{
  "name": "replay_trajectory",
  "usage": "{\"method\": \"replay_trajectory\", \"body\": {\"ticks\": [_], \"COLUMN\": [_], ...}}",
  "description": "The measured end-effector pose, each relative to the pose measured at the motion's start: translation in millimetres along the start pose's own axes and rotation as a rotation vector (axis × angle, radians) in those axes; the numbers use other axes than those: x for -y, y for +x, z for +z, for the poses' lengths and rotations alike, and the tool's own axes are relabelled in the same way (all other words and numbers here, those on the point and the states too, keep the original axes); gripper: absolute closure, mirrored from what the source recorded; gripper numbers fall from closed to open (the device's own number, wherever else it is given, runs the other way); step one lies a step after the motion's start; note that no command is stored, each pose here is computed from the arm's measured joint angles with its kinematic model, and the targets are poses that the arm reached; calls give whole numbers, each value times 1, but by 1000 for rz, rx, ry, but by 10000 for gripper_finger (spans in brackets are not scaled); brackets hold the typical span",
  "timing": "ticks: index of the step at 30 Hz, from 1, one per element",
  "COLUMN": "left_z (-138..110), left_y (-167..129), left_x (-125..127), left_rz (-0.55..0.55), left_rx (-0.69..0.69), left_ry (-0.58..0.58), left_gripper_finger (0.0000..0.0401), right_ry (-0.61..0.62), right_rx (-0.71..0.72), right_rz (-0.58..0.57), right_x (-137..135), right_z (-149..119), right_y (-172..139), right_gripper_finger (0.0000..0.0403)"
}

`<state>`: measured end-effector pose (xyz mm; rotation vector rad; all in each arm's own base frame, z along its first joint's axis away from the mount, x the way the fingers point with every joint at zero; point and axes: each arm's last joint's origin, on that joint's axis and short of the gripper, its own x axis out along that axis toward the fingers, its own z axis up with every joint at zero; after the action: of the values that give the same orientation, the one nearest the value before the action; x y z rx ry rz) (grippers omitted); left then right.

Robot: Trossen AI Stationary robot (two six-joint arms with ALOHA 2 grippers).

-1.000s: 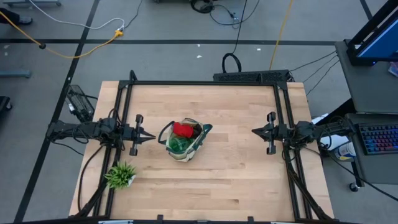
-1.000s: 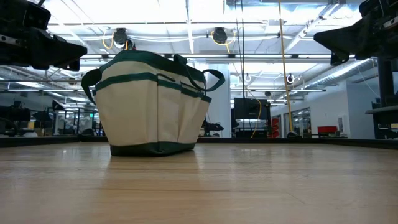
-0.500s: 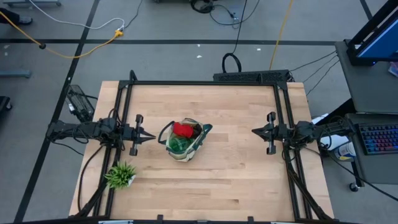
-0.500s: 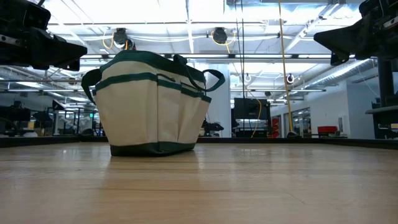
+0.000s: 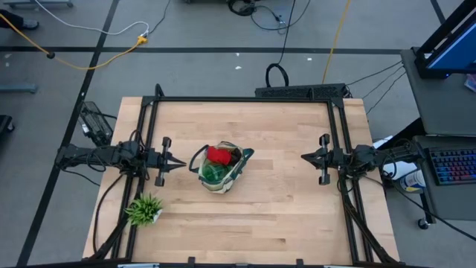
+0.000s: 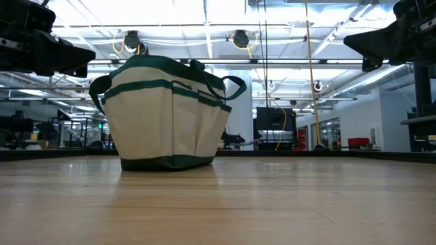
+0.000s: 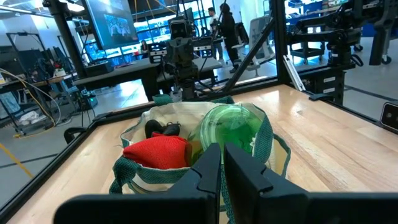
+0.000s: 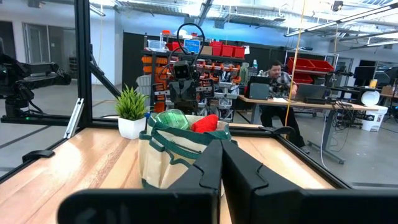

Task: Pick & Place Garden tools in Gardening bag
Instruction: Return to Home Position

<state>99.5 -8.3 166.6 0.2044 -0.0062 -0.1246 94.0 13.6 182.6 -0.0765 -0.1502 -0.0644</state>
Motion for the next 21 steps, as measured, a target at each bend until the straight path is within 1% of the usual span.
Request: {"method": "replay_trajectory", "body": {"ticks": [21], "left_z": [0], "left_y": [0], "left_x": [0], "left_rz": [0], "left_rx": [0], "left_ry": [0], "left_gripper_finger": [375], "right_ry": [0], "right_rx": [0], "right_rz": [0], "right_x": [0], "right_z": [0], "right_y": [0], "right_gripper_finger": [399]}}
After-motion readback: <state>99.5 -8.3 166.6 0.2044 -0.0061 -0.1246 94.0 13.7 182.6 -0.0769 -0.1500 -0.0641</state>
